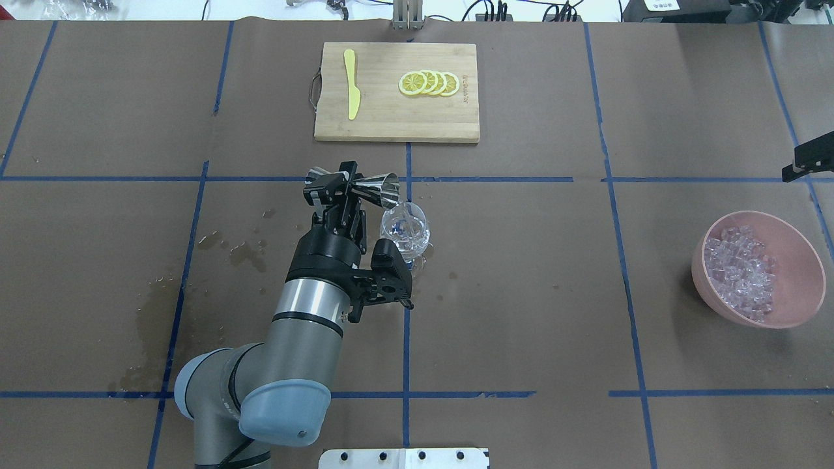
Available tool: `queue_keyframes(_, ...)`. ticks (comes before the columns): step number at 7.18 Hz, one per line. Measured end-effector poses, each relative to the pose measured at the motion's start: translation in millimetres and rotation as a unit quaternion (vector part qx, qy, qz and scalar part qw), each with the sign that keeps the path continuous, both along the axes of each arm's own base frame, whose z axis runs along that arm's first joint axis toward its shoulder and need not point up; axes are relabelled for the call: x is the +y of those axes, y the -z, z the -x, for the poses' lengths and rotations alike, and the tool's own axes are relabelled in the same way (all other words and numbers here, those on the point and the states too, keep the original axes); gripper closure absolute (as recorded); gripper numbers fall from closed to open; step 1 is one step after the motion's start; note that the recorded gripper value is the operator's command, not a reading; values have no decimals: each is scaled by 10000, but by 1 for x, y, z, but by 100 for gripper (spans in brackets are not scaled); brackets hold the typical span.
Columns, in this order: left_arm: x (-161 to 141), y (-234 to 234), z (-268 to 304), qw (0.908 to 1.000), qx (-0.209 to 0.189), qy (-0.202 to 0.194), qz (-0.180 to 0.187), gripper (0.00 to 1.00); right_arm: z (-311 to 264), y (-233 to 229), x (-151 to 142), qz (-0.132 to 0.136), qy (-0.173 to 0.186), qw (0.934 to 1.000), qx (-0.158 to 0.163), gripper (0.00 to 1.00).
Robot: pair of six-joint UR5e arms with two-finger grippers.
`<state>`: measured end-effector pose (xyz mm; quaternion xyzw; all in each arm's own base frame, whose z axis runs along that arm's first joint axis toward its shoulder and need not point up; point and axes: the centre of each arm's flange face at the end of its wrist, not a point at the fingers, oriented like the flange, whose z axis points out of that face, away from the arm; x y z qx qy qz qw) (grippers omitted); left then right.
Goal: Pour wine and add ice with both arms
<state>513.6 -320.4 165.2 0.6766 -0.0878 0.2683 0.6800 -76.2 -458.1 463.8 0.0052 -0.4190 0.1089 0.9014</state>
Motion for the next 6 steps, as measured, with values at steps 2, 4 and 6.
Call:
queue_keyframes(2,4,2,3,9988,-442,161,-146,100,0,0,0,6,-4,10000,-1,0)
queue_keyframes(4,8,2,2,9967,-743,215,-228,100,0,-1,0,15,-8,10000,0,0)
queue_keyframes(6,15,3,1,9934,-1063,287,-313,100,0,-1,0,16,-7,10000,5,0)
